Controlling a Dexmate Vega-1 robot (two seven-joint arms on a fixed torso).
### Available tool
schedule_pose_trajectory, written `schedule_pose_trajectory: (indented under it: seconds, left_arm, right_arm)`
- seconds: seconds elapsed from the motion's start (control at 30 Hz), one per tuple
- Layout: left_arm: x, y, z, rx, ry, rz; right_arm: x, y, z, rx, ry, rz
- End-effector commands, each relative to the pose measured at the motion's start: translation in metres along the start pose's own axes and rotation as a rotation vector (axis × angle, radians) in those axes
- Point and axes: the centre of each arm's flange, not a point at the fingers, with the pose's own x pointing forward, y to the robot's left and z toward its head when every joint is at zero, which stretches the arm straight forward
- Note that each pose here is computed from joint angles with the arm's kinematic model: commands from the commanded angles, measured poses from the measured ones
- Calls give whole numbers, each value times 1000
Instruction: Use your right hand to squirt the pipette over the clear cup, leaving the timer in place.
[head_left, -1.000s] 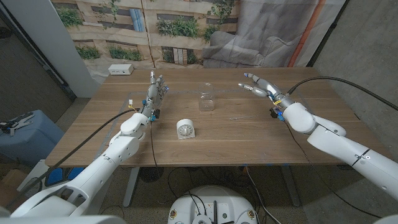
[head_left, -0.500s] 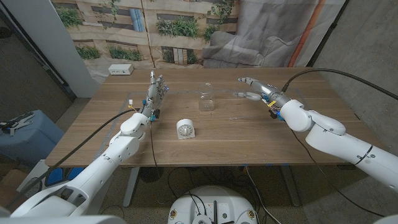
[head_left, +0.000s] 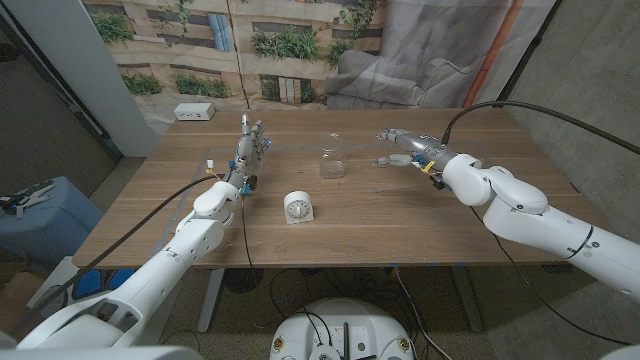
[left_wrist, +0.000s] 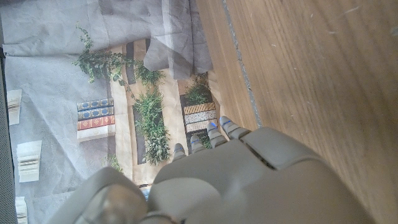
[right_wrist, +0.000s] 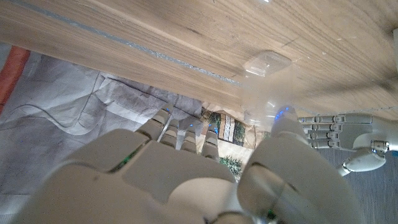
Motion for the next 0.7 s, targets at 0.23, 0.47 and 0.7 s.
schedule_pose_trajectory:
  seconds: [0.23,0.47,0.7]
  left_arm:
    - [0,0,0,0,0,0]
    - [0,0,0,0,0,0]
    - [0,0,0,0,0,0]
  right_arm:
    - [7,6,10,-162,65,145]
    - [11,7,16,-208,107,177]
    - [14,10,20,-239,143,192]
